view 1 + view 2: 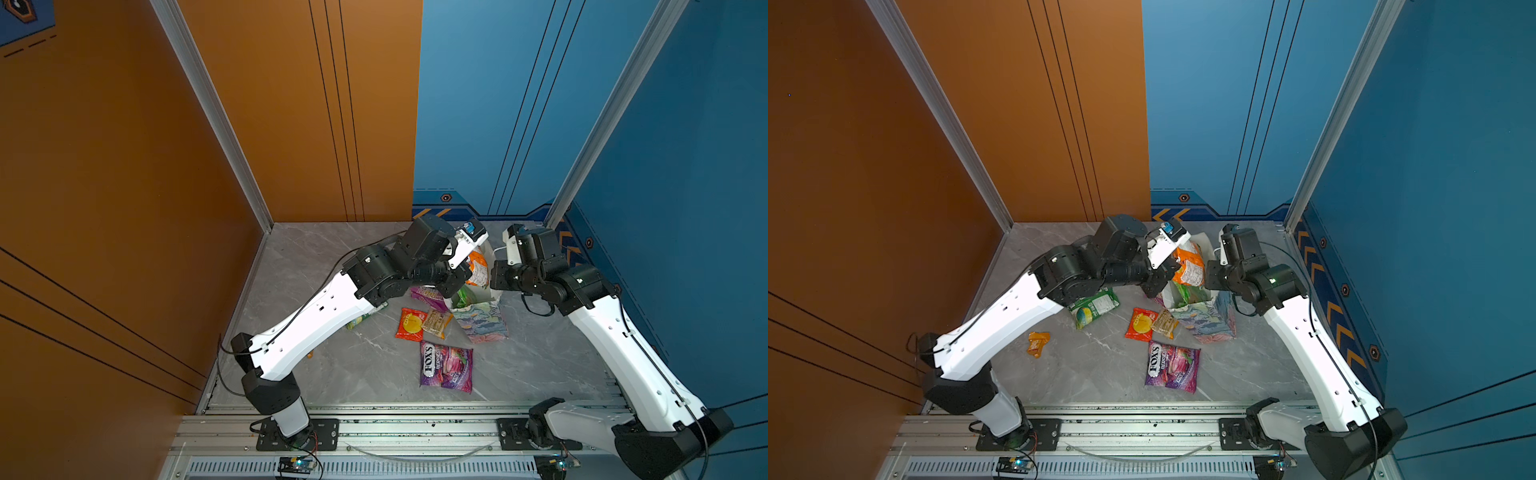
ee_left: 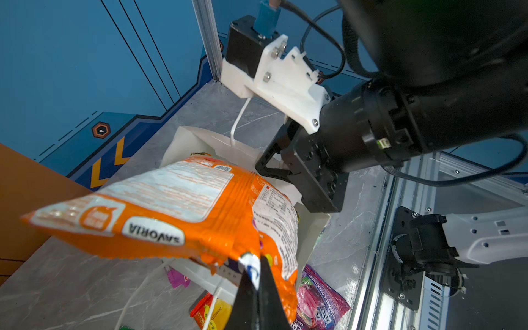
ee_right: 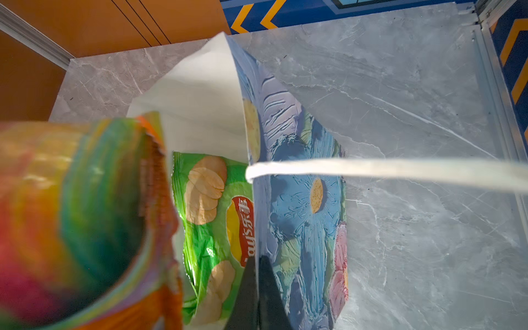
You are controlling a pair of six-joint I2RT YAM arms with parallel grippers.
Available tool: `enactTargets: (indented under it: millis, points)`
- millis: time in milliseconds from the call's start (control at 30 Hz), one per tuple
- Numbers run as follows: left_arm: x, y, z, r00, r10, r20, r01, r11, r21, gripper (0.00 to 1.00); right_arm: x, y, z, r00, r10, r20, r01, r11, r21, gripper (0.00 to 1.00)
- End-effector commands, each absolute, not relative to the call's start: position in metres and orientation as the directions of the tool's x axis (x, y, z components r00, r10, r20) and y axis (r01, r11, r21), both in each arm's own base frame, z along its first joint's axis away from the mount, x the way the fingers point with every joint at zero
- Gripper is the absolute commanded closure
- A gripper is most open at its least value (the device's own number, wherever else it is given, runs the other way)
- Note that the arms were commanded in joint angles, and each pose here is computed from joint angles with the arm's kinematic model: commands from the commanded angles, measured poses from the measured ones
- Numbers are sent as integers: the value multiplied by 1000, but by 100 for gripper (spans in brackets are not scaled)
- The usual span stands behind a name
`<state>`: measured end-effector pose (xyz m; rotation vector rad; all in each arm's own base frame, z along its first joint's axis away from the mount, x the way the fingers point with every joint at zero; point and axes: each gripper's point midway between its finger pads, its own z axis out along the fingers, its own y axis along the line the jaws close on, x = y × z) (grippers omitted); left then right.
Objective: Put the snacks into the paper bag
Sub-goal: 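Lower the orange packet into the paper bag and open the left gripper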
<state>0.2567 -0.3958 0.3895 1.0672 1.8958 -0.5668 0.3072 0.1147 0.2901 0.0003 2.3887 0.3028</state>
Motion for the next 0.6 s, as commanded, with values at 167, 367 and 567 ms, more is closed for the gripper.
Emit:
enactTargets:
  millis: [167,367,567]
  points:
    - [274,-408,384,-287,441,-850,861,508,-27,100,300,112,309,-706,88,-702,-89,974,211,99]
    - [282,-416,364,-307,468,-829,869,494,-43,100,298,115,311,-702,83,-707,-99,972,213,99]
    - [298,-422,343,-345,482,-805,863,501,-69,100,297,116,310,-702,82,-708,-103,971,214,99]
